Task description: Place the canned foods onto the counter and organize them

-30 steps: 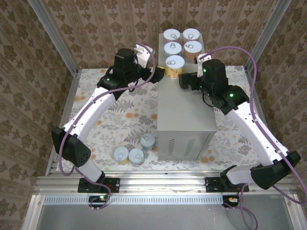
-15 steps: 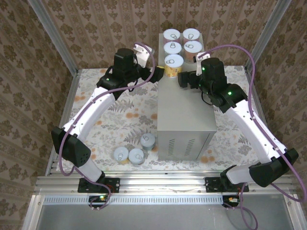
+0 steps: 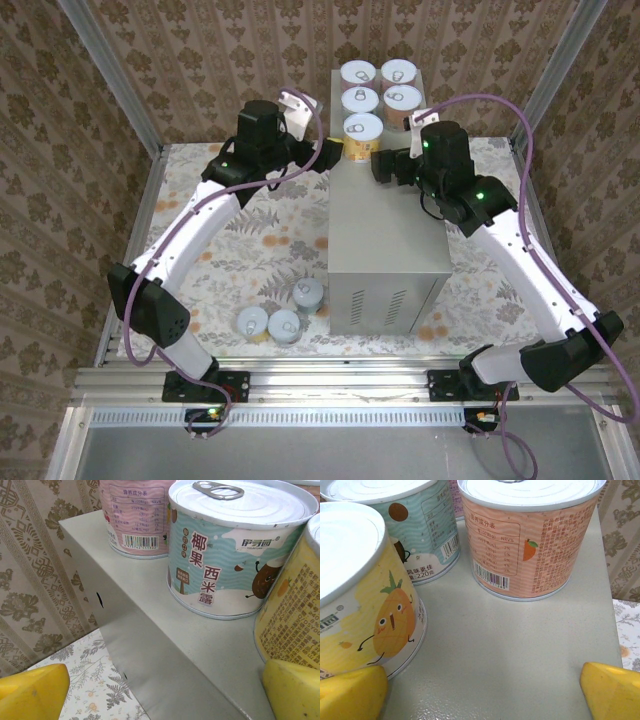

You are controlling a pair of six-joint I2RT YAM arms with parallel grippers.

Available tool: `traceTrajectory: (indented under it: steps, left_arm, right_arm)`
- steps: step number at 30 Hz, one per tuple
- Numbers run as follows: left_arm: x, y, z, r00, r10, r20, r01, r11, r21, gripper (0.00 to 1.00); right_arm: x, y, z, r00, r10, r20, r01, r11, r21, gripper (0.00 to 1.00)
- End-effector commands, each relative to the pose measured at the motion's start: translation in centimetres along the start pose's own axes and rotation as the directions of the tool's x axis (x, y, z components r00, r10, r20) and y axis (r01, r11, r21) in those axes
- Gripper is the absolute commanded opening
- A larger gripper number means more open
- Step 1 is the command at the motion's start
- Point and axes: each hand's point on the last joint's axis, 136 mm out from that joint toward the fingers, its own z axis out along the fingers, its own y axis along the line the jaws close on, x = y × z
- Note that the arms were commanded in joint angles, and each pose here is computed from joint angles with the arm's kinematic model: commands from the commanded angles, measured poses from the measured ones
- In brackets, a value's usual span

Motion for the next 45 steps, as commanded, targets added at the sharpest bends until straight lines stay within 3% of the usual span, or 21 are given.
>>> traceTrajectory:
  steps: [1,16,26,38,45]
  left_arm:
    - [0.7,0.0,0.6,0.999,-0.014,-0.032,0.014,1.000,0.013,1.00]
    - [0.3,0.6,-1.0,1.000,-0.012,-0.021,0.011,0.999,-0.040,1.00]
    - [1.5,1.5,-6.8,0.997,-0.032,-0.066,0.022,0.990,-0.138,1.00]
    - [10.2,-0.1,-15.0,0.967,-0.139,-0.213,0.097,0.975,-0.199,1.00]
    - [17.8,-1.7,-15.7,0.906,-0.228,-0.357,0.157,0.964,-0.217,1.00]
  right_arm:
    - [2.4,0.2,0.2,0.997,0.018,-0.078,-0.020,1.000,-0.021,1.00]
    - [2.4,0.0,0.0,0.997,0.017,-0.076,-0.019,1.000,-0.023,1.00]
    - [2.5,-0.5,-2.3,0.998,-0.016,-0.062,0.014,0.999,-0.031,1.00]
    - [2.6,-0.7,-9.6,0.997,-0.074,-0.016,0.072,0.993,-0.091,1.00]
    - [3.7,0.4,-14.5,0.984,-0.178,-0.019,0.174,0.974,-0.143,1.00]
